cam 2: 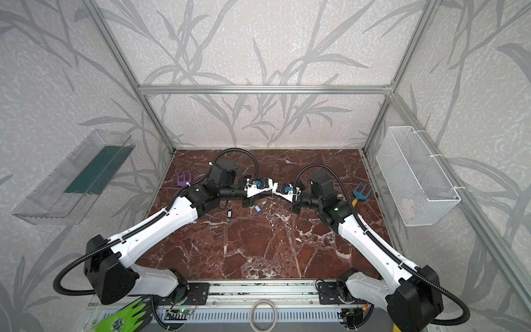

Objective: Put the keys on the keyring

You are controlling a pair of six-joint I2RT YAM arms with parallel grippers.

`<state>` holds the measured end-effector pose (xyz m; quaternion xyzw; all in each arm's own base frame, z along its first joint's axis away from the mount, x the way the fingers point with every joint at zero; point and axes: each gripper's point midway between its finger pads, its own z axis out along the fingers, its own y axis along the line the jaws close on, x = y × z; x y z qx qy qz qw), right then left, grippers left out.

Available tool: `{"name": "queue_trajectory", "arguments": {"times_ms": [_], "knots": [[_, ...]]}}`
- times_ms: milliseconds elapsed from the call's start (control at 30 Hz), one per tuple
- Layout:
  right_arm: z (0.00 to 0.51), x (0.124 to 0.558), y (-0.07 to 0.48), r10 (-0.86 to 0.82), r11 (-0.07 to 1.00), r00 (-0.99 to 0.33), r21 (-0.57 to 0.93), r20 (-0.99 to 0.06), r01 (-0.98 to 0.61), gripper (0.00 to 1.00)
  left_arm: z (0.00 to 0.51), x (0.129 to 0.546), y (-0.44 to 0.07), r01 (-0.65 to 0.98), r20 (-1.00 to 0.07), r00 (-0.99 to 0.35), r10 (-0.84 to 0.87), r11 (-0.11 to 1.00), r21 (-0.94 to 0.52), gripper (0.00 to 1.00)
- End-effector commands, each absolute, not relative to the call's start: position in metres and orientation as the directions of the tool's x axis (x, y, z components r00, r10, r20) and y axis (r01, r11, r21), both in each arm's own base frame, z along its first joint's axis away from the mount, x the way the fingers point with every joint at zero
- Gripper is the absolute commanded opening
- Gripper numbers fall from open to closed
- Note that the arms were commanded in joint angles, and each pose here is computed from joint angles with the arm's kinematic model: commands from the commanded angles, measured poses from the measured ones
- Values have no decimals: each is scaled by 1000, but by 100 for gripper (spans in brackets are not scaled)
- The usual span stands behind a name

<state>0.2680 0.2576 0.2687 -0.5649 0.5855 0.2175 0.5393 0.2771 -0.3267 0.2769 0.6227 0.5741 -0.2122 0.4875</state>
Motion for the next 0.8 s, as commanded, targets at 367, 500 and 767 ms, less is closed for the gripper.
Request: {"name": "queue_trajectory", "arguments": {"times_ms": [367,500,767], "knots": [[292,262,260,-365,265,288,-396,-885,-879,0,283,274,-336,942,-852,238,467,103,320,16],[293,262,261,-354,270,289,-393,-890,-879,0,282,274,-338,944,-855,237,461,100,315,9],[287,266,257,-362,292,280,-394,-889,-871,15,284,274,-336,942,-862,243,445,101,319,0]]}}
